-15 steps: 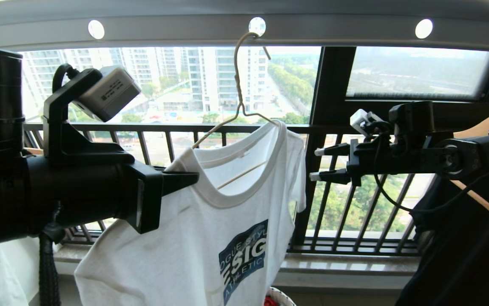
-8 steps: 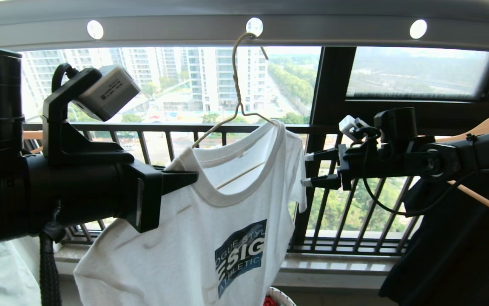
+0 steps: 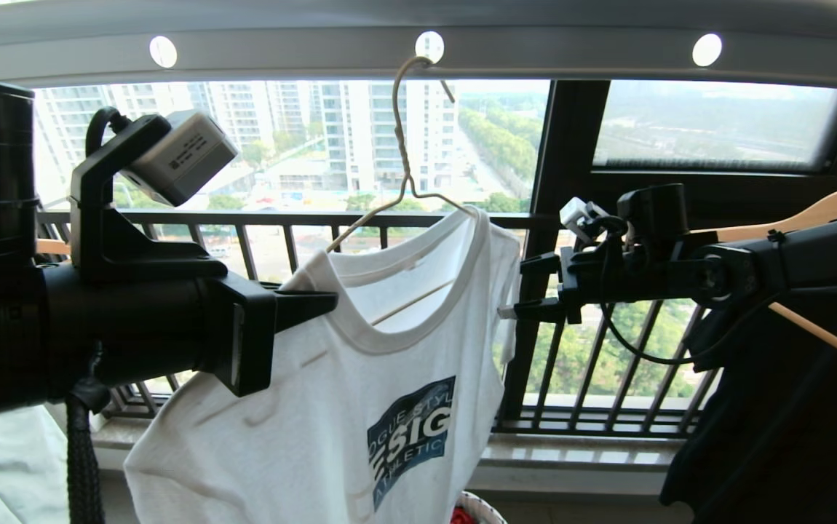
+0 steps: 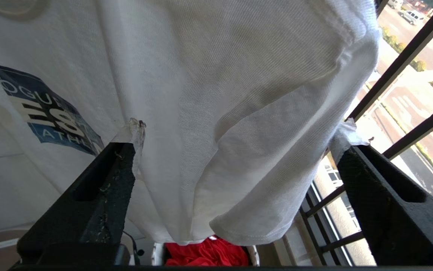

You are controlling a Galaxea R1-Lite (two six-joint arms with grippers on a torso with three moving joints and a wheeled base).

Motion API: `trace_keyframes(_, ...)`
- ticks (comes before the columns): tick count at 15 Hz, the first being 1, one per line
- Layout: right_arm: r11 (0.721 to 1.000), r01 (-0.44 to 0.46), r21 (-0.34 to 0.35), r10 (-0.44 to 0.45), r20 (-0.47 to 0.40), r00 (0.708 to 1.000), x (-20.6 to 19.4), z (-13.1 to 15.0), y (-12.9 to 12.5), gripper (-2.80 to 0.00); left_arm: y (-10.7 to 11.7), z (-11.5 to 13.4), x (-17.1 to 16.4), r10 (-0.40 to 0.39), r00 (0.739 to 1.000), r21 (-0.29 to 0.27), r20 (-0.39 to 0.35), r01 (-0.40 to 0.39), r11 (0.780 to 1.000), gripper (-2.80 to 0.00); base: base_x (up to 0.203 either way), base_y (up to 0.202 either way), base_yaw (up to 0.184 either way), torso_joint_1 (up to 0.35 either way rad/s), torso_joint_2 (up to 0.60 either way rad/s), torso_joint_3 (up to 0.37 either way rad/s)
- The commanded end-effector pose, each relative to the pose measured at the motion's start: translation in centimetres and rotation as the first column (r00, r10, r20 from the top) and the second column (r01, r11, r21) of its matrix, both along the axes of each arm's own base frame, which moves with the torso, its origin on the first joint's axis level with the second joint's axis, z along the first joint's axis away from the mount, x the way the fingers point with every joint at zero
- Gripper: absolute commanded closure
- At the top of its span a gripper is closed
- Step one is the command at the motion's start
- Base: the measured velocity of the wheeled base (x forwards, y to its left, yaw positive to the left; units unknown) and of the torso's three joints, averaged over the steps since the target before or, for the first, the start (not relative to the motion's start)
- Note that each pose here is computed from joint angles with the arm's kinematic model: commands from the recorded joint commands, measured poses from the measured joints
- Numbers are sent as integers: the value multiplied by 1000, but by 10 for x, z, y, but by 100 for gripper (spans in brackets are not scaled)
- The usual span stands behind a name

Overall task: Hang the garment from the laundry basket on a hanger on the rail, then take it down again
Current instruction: Take the clothes off the clothes rack

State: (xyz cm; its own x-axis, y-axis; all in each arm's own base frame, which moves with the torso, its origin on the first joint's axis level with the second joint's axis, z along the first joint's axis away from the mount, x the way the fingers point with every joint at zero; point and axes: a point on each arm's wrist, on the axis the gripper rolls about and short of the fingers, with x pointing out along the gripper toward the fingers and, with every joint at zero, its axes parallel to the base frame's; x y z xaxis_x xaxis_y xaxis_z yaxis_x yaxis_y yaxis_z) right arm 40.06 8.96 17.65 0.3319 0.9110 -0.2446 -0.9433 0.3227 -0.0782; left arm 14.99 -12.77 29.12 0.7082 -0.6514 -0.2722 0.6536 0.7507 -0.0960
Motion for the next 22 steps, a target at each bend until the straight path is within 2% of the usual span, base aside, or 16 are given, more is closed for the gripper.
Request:
trace_keyframes(1, 1000, -16, 2, 16, -1, 1000, 2, -2, 5, 0, 0, 0, 0, 0, 1000, 0, -1, 0, 1000, 0, 0, 0, 0, 0, 0, 0)
trace_keyframes(10, 1000, 2, -1, -2, -8, 1000, 2, -2, 0, 0, -1, -1, 1, 0, 1000, 3, -4, 0, 1000, 0, 0, 0, 0, 0, 0, 0)
trace_keyframes(16, 996, 91, -27, -92, -41, 995, -1, -10, -22, 0, -2, -2, 3, 0, 1000, 3, -7, 0, 1000, 0, 0, 0, 0, 0, 0, 0)
trace_keyframes(22, 974, 210, -91, -215, -56, 975, 1, -21, -33, 0, -3, -2, 3, 0, 1000, 3, -7, 0, 1000, 0, 0, 0, 0, 0, 0, 0)
